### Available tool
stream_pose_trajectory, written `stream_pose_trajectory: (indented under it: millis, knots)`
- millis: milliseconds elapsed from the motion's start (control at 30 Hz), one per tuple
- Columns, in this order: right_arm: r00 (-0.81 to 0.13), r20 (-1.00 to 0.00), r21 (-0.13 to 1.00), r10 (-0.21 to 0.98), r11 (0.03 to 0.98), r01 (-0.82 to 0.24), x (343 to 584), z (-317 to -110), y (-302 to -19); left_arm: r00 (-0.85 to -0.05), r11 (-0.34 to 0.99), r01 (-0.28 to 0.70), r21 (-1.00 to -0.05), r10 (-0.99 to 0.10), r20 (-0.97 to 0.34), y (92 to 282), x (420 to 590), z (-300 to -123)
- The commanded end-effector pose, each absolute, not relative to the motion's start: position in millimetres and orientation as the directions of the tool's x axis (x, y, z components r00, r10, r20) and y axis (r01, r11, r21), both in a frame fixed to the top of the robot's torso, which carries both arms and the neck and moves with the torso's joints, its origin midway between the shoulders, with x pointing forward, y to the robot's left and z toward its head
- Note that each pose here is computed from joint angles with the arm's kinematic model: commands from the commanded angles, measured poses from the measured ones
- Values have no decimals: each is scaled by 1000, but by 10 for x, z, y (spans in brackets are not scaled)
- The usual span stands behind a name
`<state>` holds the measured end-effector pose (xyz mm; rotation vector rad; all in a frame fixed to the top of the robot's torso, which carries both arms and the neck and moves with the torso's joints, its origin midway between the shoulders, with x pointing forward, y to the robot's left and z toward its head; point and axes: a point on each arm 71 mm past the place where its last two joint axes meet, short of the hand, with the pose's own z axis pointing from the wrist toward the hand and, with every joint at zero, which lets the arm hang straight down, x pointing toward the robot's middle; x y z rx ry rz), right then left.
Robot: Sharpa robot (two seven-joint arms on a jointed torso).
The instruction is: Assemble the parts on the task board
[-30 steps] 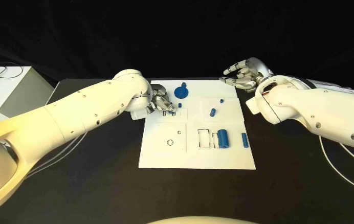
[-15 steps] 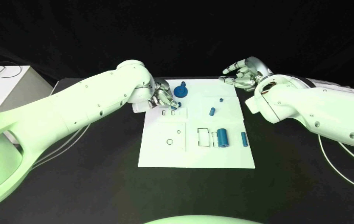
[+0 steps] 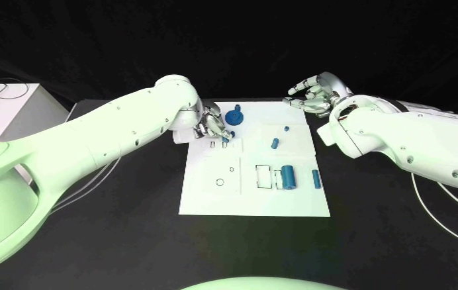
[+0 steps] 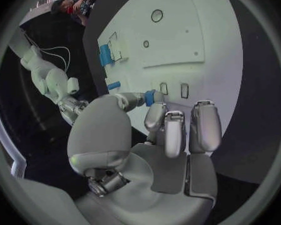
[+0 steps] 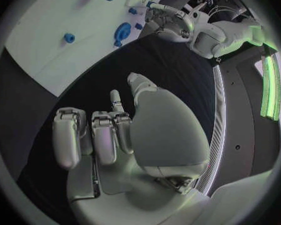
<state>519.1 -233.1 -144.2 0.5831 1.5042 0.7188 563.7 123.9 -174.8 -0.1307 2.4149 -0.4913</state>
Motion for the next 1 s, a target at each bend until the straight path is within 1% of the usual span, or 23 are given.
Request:
stream_pose_trajectory:
  millis: [33,667,1000]
  knots:
    - [-76,-683,731,727,679,-74,5188,-1444,-2313,-790,932,49,-360,-184,-585,1216,5627,-1762]
    - [-77,-683,731,727,679,-75,5184,-1443,-2312,-777,943,72,-326,-152,-611,1182,5613,-1784]
    - [-78,-683,731,726,679,-74,5183,-1444,-2316,-773,947,75,-312,-143,-618,1209,5614,-1795]
